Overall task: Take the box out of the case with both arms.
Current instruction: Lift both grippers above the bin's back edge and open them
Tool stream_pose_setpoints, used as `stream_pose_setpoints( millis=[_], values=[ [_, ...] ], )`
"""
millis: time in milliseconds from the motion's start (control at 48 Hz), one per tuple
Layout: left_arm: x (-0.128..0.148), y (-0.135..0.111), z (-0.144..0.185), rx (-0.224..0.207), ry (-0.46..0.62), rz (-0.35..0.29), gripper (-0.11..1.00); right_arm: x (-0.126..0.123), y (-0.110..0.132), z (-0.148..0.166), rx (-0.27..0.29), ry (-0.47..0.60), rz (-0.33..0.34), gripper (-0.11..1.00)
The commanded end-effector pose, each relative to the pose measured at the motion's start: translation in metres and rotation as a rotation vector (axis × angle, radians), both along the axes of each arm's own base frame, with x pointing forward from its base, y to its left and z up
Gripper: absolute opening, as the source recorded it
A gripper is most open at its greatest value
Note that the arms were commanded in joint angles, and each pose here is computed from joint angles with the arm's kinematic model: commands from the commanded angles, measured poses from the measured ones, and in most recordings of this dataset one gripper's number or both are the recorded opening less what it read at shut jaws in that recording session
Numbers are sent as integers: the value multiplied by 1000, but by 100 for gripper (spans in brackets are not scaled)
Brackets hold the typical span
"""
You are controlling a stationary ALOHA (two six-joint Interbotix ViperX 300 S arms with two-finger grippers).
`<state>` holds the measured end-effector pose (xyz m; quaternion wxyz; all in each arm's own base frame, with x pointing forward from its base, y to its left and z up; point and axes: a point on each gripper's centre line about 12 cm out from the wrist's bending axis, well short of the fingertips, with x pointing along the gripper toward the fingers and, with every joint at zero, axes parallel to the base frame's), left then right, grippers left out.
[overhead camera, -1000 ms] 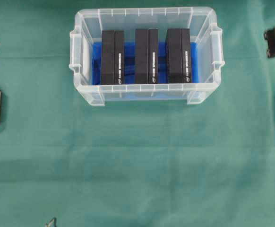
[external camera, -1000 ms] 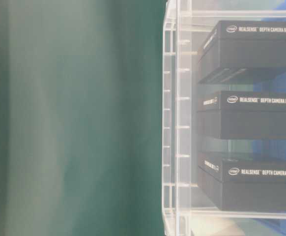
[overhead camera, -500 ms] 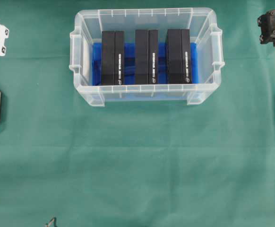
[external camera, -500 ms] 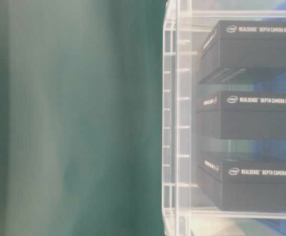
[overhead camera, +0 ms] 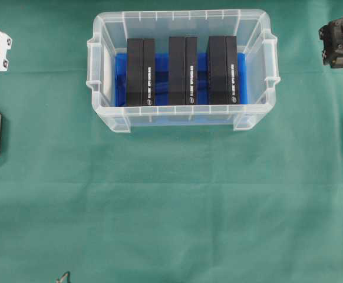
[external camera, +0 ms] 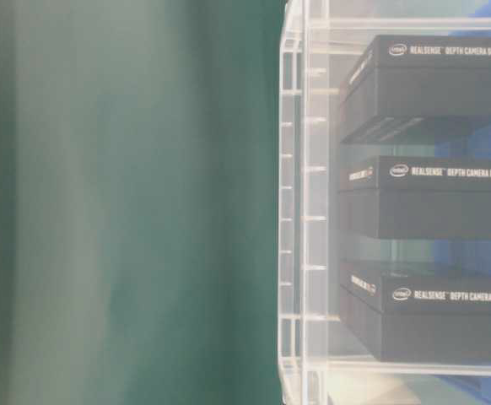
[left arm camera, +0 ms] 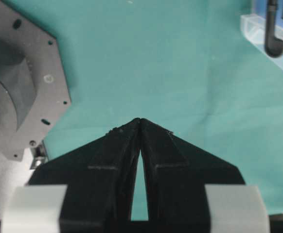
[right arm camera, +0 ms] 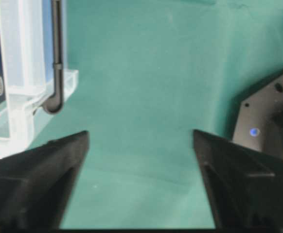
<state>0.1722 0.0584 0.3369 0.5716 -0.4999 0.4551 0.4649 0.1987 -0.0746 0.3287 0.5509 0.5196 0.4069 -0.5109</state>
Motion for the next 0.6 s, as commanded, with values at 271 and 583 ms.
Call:
stream_pose_setpoints(
  millis=[271,583],
  values=[
    [-3,-8,-7,-4,8,-26,74,-2,-4,4,-53,14,-6,94],
    [-7,-6,-6,10,-1,-1,86,-1,-3,5,-41,-1,-40,94]
  ],
)
